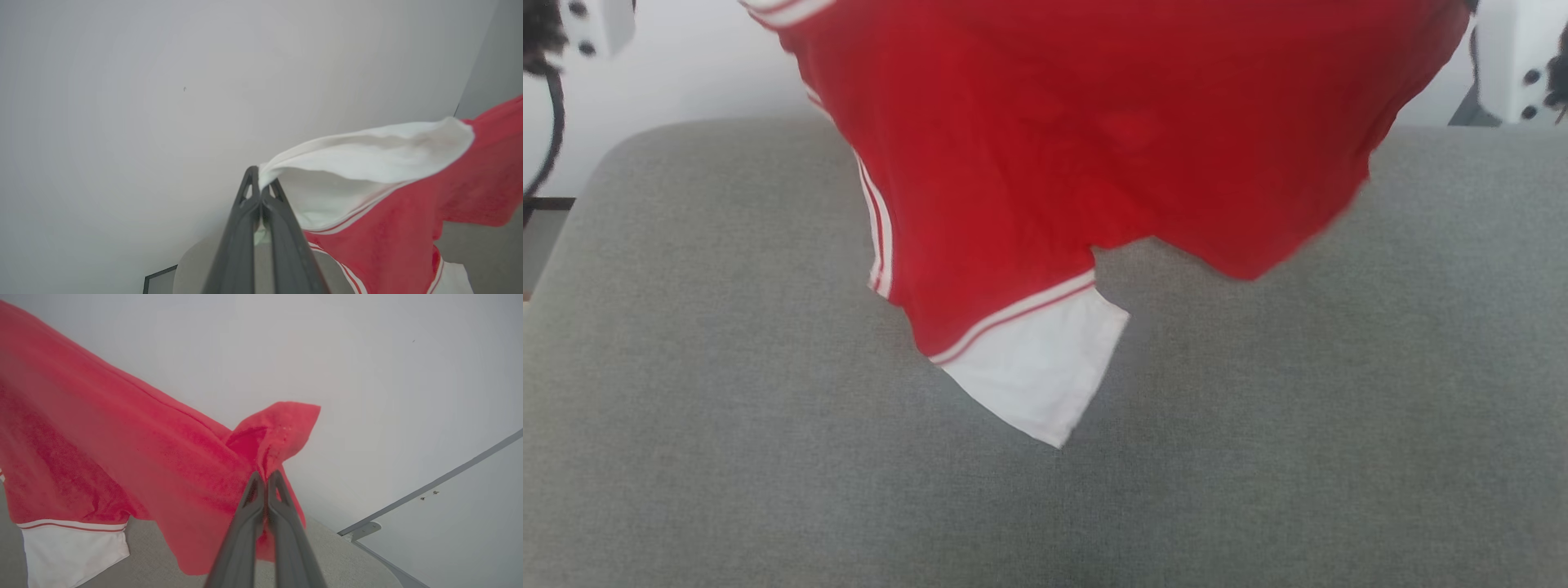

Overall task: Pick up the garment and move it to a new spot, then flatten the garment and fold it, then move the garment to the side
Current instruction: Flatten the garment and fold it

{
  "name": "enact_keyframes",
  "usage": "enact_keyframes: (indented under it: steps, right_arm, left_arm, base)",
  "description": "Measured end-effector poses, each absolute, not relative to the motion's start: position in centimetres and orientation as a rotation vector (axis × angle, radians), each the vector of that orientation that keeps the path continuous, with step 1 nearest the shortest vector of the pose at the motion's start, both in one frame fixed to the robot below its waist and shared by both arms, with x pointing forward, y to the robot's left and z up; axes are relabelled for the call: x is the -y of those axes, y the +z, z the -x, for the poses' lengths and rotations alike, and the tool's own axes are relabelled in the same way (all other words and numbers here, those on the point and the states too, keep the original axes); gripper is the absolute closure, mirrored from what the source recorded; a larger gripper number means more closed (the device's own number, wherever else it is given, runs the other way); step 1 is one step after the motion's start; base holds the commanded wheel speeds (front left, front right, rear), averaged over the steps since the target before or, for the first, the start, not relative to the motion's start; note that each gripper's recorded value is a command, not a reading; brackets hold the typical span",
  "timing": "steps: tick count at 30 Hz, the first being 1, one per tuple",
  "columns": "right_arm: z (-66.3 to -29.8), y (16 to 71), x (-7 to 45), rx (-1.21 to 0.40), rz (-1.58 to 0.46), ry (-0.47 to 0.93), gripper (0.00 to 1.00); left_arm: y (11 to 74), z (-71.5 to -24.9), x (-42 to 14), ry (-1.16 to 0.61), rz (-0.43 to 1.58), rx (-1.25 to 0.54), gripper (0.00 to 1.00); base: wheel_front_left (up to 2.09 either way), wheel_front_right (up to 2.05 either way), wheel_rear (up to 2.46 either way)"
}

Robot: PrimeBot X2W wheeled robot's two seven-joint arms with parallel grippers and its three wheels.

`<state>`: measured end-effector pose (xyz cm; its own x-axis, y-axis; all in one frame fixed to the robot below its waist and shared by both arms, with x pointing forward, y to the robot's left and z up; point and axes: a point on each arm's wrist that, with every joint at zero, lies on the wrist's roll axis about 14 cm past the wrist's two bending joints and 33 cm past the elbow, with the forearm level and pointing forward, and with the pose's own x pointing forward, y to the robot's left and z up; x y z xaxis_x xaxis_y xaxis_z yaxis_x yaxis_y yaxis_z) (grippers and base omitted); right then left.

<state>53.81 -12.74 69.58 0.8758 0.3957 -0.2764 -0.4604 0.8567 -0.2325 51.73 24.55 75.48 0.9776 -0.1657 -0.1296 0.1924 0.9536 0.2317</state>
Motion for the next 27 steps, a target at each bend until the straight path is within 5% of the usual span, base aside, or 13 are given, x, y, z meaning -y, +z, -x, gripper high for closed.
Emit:
enact_keyframes:
  steps: [7, 17, 27]
  right_arm:
    - [-55.6, 69.2, 13.3, -0.180, 0.283, 0.410, 1.00]
    - [-63.7, 68.9, 13.7, 0.055, 0.233, 0.280, 1.00]
    - [-70.2, 62.7, 13.4, 0.180, 0.313, 0.224, 1.00]
  left_arm:
    - [77.5, -54.8, -23.5, -0.180, -0.297, -0.006, 1.00]
    - [82.0, -61.9, -21.9, -0.147, -0.358, 0.327, 1.00]
    - [78.6, -68.3, -20.9, -0.144, -0.396, 0.473, 1.00]
  base:
    - [0.00, 0.00, 0.00]
    - [0.00, 0.00, 0.00]
    - [0.00, 0.00, 0.00]
